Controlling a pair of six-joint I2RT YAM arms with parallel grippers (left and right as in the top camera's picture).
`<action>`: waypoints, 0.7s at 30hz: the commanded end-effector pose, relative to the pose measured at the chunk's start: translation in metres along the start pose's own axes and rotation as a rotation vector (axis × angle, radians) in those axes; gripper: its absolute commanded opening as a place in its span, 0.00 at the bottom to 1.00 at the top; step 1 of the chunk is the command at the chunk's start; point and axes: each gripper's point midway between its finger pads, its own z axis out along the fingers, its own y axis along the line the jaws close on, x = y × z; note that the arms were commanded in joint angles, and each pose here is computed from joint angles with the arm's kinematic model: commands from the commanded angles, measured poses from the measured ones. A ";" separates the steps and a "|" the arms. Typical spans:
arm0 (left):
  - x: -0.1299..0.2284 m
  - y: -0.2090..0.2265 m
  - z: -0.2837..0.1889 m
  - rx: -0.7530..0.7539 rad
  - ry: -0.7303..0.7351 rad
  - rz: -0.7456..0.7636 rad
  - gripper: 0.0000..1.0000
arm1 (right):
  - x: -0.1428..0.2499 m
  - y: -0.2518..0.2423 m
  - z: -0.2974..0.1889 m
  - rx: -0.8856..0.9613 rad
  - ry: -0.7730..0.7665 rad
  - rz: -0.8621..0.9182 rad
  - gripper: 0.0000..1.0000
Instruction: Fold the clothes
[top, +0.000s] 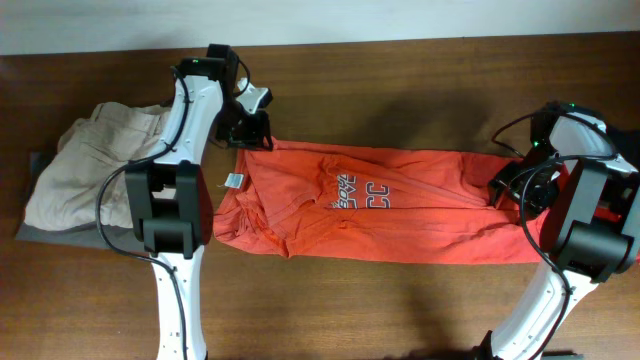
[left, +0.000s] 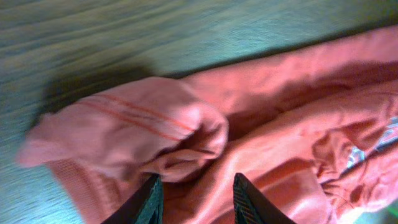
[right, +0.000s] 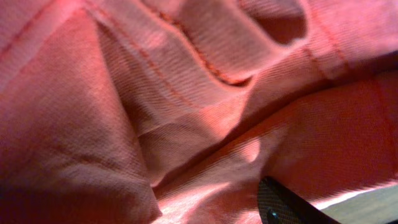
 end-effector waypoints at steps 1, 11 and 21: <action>-0.002 -0.032 0.013 0.059 0.014 0.119 0.36 | 0.001 0.005 -0.010 -0.039 -0.018 -0.020 0.67; 0.002 -0.022 0.040 -0.108 0.078 0.192 0.22 | 0.015 0.031 -0.009 -0.048 -0.023 -0.086 0.67; 0.047 0.040 0.055 -0.218 0.229 0.019 0.08 | -0.022 0.010 -0.012 -0.038 -0.125 -0.020 0.67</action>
